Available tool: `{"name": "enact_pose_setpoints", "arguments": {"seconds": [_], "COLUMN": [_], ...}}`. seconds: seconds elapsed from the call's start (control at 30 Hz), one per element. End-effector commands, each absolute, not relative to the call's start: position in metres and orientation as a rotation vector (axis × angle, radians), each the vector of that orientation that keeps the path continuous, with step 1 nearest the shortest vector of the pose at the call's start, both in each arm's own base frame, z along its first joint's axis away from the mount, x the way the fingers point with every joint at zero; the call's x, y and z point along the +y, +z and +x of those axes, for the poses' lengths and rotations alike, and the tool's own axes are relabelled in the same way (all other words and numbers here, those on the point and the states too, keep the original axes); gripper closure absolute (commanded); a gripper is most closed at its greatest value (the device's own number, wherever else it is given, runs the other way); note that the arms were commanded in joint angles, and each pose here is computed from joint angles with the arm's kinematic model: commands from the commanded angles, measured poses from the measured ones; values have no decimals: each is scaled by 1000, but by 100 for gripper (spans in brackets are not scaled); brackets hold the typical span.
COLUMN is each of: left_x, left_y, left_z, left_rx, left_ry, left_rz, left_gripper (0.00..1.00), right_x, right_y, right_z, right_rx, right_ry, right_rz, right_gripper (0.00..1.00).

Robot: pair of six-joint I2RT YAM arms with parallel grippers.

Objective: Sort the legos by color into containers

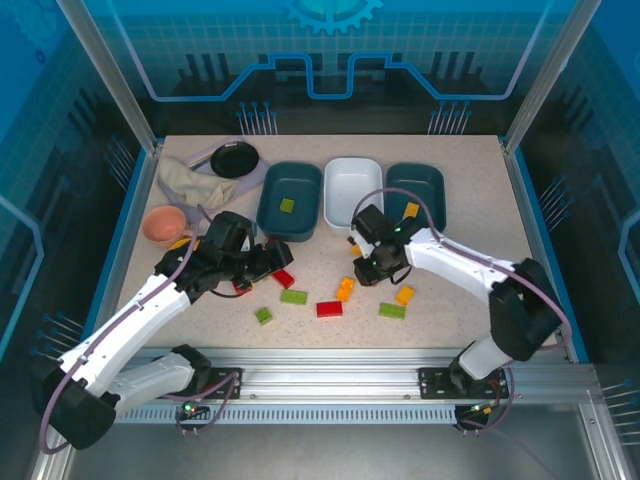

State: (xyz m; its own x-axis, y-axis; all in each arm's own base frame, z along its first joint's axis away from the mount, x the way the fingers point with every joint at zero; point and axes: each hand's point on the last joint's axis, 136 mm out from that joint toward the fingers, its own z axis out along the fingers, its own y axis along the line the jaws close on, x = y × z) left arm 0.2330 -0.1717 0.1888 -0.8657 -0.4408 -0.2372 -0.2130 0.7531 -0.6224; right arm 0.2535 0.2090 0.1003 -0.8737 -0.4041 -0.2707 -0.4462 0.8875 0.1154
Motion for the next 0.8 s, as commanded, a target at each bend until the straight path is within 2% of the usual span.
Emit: {"name": "enact_pose_setpoints", "arguments": {"seconds": [0.0, 0.13, 0.23, 0.47, 0.57, 0.67, 0.77], "left_x": [-172, -173, -178, -184, -183, -181, -179], "left_y": [219, 236, 241, 240, 235, 227, 223], "left_z": [249, 265, 276, 284, 281, 276, 273], "left_rx": [2473, 2413, 2404, 2422, 2441, 2462, 2479], "left_ry": [-852, -833, -833, -822, -811, -802, -788], "left_rz": [-473, -472, -463, -451, -450, -459, -456], "left_gripper": [20, 20, 20, 20, 20, 20, 20], "right_x": [217, 227, 227, 225, 228, 229, 229], "right_y": [141, 149, 136, 88, 74, 74, 96], "right_z": [290, 355, 403, 472, 485, 487, 484], "right_rx": [2729, 2705, 2711, 2813, 2852, 2860, 2813], "right_ry": [318, 339, 295, 233, 222, 210, 222], "right_rz": [-459, -284, -184, -70, -68, -75, -85], "right_gripper": [81, 81, 81, 79, 73, 61, 47]}}
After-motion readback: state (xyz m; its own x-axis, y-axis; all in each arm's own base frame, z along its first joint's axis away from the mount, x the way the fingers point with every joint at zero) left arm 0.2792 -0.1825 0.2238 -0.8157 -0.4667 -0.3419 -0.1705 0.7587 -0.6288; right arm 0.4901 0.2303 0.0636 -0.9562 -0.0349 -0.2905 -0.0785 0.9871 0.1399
